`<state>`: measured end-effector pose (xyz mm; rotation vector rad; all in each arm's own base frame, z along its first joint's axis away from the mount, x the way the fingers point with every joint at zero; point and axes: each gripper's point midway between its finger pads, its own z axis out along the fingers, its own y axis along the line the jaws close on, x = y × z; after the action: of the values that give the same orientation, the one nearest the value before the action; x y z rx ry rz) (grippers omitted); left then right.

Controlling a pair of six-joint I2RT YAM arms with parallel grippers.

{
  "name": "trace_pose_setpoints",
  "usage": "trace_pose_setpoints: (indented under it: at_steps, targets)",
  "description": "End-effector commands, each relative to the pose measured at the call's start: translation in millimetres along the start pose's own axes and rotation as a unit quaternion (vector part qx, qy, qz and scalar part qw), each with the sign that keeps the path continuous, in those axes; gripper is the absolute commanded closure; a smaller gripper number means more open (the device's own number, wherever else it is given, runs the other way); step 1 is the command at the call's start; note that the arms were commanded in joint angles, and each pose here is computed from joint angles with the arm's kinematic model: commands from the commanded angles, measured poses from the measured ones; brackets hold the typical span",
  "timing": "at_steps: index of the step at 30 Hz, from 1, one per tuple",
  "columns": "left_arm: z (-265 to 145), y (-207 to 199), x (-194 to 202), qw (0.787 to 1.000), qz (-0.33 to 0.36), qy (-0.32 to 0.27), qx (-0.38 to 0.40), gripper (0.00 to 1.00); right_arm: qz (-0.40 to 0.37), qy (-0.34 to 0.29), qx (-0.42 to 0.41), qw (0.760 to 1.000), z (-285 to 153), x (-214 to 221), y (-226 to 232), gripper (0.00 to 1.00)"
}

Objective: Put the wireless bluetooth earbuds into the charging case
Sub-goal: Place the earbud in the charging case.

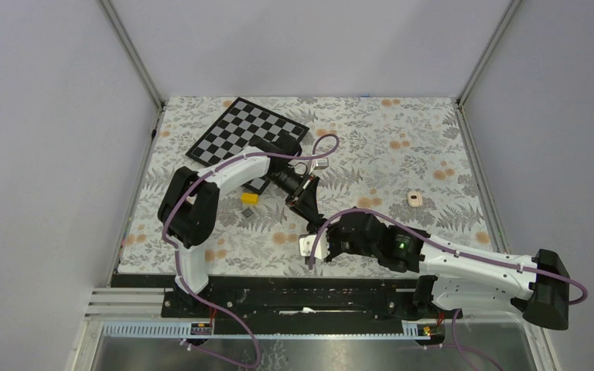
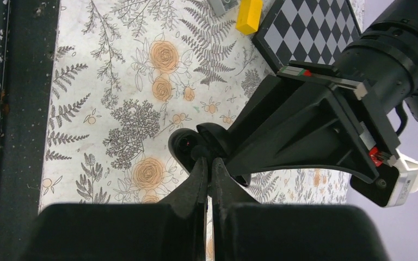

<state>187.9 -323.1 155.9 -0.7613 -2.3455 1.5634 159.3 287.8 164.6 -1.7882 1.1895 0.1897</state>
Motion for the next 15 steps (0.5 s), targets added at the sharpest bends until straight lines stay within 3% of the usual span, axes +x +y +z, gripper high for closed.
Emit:
trace_pose_setpoints:
  at_steps: [1, 15]
  targets:
    - [-5.7, -17.3, -2.8, 0.999, 0.023, -0.008, 0.024, 1.0, -0.028, -0.014, 0.01, 0.999, 1.1, -6.2, -0.7, 1.0]
    - [-2.3, -18.3, 2.4, 0.999, 0.023, -0.001, 0.025, 1.0, -0.063, -0.023, 0.03, 0.997, 3.6, -11.3, -5.2, 1.0]
